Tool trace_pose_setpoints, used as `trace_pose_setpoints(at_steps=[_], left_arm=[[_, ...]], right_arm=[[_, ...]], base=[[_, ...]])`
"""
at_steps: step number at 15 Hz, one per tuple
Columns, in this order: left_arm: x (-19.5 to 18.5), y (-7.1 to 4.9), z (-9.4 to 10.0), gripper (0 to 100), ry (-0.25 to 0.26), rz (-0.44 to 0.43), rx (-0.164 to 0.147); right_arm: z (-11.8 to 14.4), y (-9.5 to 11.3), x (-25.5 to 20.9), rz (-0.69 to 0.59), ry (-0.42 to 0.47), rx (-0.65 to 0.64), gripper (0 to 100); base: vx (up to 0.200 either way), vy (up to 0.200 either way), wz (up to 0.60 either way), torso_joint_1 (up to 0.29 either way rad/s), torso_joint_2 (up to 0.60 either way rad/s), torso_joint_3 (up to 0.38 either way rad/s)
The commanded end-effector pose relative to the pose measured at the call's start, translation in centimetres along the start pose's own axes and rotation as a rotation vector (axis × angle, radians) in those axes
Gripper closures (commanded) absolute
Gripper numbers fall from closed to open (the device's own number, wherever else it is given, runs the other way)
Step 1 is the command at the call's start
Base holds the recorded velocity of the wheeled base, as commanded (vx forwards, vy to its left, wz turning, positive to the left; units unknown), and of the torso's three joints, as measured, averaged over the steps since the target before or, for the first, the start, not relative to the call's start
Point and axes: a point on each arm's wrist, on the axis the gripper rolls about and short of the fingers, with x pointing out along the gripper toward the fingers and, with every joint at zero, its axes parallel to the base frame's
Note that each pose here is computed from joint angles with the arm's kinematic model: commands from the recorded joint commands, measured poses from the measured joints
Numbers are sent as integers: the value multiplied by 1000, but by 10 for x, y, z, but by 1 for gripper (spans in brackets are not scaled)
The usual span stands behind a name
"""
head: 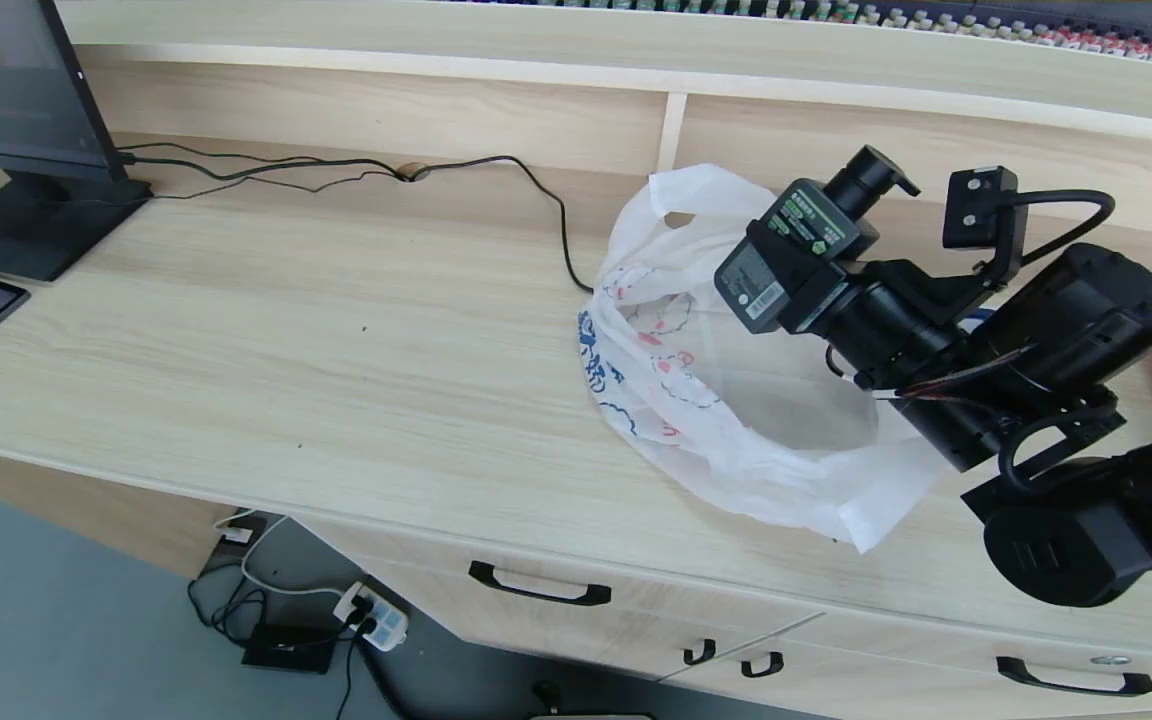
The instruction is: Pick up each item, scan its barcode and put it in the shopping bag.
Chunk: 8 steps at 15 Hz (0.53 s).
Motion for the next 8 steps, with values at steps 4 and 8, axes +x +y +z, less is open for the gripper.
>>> trace_pose_setpoints(at_steps=[4,8], left_arm=[[0,0,0,0,-2,1,2],[0,0,0,0,-2,1,0]], right_arm=[[-20,4,-8,-28,71,164,100],[-38,-4,-17,-82,135,189,100]], base=[[0,0,0,0,0,0],[0,0,0,0,0,0]])
